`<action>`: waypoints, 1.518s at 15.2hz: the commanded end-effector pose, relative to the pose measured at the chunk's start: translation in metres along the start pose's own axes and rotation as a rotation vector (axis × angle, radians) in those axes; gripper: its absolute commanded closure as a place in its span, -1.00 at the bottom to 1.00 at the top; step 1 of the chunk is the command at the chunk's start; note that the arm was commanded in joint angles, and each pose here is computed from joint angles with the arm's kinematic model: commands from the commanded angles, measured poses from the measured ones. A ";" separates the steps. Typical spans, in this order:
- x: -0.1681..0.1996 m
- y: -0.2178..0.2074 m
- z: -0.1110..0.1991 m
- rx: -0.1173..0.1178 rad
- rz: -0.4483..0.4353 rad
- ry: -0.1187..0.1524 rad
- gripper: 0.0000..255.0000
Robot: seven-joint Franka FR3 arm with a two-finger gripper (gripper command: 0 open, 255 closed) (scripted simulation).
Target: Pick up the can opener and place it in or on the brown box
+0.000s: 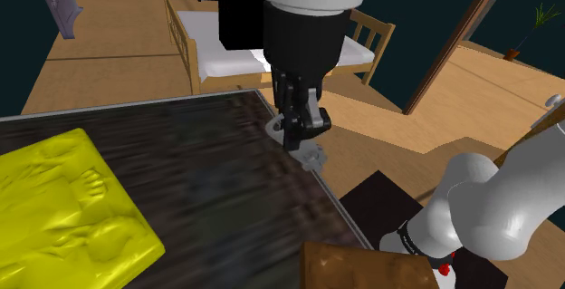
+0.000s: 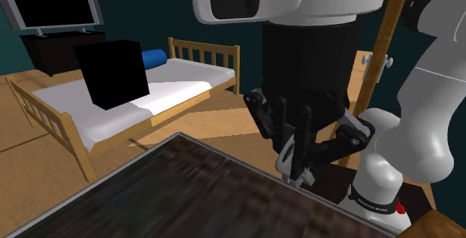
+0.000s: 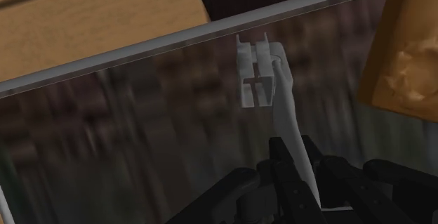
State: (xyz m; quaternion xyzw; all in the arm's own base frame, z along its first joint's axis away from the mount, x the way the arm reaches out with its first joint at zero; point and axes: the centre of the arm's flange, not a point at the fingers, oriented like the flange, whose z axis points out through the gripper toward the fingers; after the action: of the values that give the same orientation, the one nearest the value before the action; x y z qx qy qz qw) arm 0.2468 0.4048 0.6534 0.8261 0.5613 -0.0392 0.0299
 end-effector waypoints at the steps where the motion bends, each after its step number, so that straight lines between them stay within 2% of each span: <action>1: -0.006 -0.024 0.002 0.000 0.002 0.000 1.00; 19: -0.053 -0.257 0.005 0.000 0.002 0.000 1.00; 23: -0.050 -0.258 0.026 0.000 0.002 0.000 1.00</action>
State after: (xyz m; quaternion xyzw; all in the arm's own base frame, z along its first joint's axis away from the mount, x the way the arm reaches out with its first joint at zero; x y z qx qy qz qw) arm -0.0096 0.4500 0.6406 0.8272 0.5603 -0.0342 0.0262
